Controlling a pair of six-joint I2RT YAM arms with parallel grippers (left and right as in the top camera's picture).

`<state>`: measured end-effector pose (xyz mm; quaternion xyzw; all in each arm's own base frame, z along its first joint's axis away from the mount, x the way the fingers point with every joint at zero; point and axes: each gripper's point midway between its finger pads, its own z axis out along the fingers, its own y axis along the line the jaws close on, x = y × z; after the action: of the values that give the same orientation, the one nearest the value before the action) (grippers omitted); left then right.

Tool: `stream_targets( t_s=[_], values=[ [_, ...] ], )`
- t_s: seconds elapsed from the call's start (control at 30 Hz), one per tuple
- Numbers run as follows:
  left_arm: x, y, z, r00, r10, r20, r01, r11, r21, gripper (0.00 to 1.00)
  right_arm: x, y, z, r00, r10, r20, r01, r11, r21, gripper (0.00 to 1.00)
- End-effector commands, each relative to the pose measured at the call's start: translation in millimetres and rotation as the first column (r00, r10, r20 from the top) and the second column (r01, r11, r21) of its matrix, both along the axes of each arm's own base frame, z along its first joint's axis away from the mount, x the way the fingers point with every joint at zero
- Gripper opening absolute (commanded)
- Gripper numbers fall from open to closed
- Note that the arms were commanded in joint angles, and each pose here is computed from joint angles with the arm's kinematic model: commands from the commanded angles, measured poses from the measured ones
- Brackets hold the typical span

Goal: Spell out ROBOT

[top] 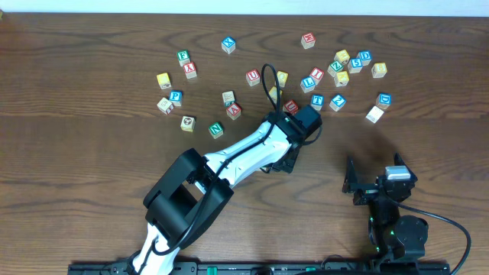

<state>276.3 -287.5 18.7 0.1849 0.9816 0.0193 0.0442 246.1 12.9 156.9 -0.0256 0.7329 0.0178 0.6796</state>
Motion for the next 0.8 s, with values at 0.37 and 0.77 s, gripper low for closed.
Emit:
stream_targets(
  t_s=[0.37,0.77],
  values=[
    [-4.3,22.2,-11.1,1.000,0.004,0.004,-0.004,0.995,0.101,0.07,-0.2,-1.4,-0.5,1.000,-0.006,0.000,0.006,1.000,0.006,0.99],
    [1.9,30.7,-11.1,1.000,0.029,0.002,-0.029,0.994,0.107,0.07,-0.2,-1.4,-0.5,1.000,-0.006,0.000,0.006,1.000,0.006,0.99]
  ],
)
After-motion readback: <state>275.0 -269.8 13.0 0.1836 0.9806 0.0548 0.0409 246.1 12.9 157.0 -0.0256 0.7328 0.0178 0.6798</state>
